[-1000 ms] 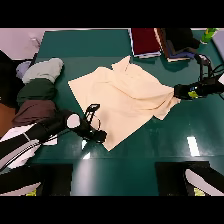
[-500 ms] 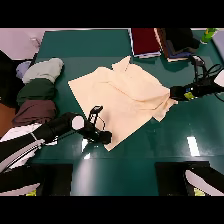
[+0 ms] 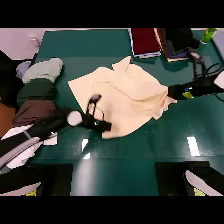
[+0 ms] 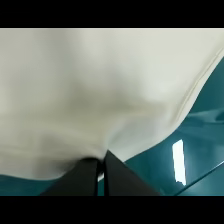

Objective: Fold the shirts.

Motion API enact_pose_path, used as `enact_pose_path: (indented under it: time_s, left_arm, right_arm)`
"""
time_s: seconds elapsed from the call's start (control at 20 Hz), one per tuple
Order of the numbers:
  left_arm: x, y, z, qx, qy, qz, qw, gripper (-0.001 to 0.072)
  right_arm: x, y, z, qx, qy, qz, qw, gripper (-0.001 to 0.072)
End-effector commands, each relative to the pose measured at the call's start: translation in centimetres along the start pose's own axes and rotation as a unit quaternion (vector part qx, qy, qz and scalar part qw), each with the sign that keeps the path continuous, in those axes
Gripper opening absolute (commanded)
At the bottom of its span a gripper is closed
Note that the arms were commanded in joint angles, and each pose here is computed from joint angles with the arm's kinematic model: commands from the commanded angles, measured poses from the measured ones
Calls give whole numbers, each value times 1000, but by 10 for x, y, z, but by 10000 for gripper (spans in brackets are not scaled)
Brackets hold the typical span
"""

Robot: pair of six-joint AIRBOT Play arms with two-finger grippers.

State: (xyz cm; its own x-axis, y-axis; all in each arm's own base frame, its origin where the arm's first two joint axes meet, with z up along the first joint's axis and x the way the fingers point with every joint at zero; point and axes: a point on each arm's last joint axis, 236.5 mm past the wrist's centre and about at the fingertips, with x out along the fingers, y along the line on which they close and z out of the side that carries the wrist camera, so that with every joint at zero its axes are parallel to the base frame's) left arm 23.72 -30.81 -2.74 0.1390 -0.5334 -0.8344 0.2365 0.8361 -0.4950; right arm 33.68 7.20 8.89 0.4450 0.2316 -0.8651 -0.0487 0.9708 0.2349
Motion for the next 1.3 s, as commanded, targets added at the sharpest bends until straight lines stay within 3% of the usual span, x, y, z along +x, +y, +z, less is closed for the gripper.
enact_pose_path:
  time_s: [0.0, 0.15, 0.35, 0.5, 0.65, 0.75, 0.9, 1.1, 1.25]
  left_arm:
    - [-101, 2, 77, 41, -128, 24, 991, 25]
    - [-291, -21, 139, 91, -334, 40, 937, 25]
    - [-522, -89, 105, 172, -549, 34, 817, 24]
    - [-610, -119, 59, 210, -624, 22, 753, 25]
    - [-645, -121, 45, 217, -661, 35, 718, 25]
    - [-637, -113, 53, 211, -650, 54, 728, 25]
    - [-576, -90, 100, 196, -577, 94, 787, 25]
    - [-403, -9, 158, 154, -332, 192, 910, 25]
    - [-282, 61, 192, 123, -199, 243, 941, 25]
  right_arm:
    - [-52, 6, 26, -13, -80, 4, 997, 15]
    - [-152, 21, 63, -52, -197, 3, 979, 15]
    - [-300, 41, 87, -76, -363, -10, 929, 15]
    - [-375, 46, 83, -84, -432, -32, 898, 15]
    - [-405, 46, 79, -85, -440, -53, 892, 15]
    - [-398, 44, 83, -86, -417, -55, 903, 14]
    - [-340, 49, 95, -88, -340, -14, 936, 14]
    - [-189, 43, 101, -70, -151, 22, 986, 15]
    - [-70, 29, 105, -56, -41, 23, 997, 15]
